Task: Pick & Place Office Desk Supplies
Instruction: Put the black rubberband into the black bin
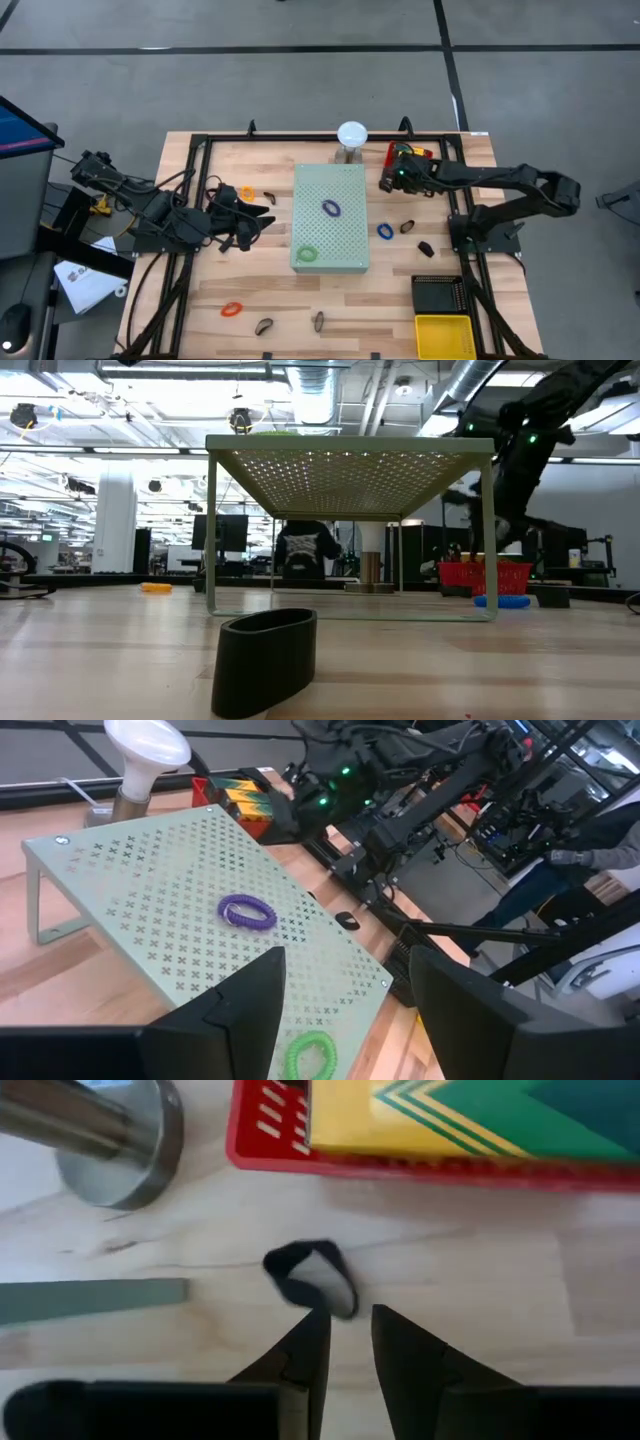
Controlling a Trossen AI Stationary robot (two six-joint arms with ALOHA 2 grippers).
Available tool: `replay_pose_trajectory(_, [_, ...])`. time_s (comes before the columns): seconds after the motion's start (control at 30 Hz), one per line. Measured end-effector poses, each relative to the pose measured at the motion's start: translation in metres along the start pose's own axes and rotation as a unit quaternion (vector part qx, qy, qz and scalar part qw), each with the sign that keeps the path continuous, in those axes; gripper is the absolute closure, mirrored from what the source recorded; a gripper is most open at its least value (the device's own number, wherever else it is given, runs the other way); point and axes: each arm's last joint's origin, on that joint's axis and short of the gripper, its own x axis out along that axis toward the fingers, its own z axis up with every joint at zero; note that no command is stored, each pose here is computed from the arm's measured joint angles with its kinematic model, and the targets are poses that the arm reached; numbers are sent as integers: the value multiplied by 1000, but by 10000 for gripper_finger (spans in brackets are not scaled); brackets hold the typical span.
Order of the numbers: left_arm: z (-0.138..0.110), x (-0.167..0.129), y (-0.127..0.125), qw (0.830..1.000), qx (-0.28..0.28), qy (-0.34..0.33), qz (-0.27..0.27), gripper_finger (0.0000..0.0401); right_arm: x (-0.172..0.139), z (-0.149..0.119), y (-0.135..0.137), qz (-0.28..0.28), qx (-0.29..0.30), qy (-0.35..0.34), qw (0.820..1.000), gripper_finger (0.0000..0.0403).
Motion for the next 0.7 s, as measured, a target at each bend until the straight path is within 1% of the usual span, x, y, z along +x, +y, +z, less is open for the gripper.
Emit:
replay_pose_trajectory(0.07, [0, 0, 0, 1000, 0, 0, 0, 191, 7, -2, 5, 10, -21, -2, 1000, 327])
replay_pose_trajectory(0.13, [0, 0, 0, 1000, 0, 0, 0, 191, 13, -4, 6, 3, -30, 2, 1000, 327])
replay_pose_trajectory(0.2, [0, 0, 0, 1000, -1, 0, 0, 191, 19, -5, 6, -6, -25, 5, 1000, 327])
replay_pose_trajectory(0.3, [0, 0, 0, 1000, -3, 0, -1, 191, 26, -5, 9, -2, -26, 5, 1000, 327])
replay_pose_trajectory(0.47, [0, 0, -1, 1000, -5, -1, -2, 191, 37, -6, 6, -25, -25, 12, 999, 327])
replay_pose_trajectory(0.6, [0, 0, 0, 1000, -5, -1, -2, 191, 48, -9, 9, -22, -31, 22, 999, 327])
replay_pose_trajectory(0.7, [1, 0, 0, 1000, -5, -2, -1, 191, 55, -11, 9, -30, -33, 27, 999, 327])
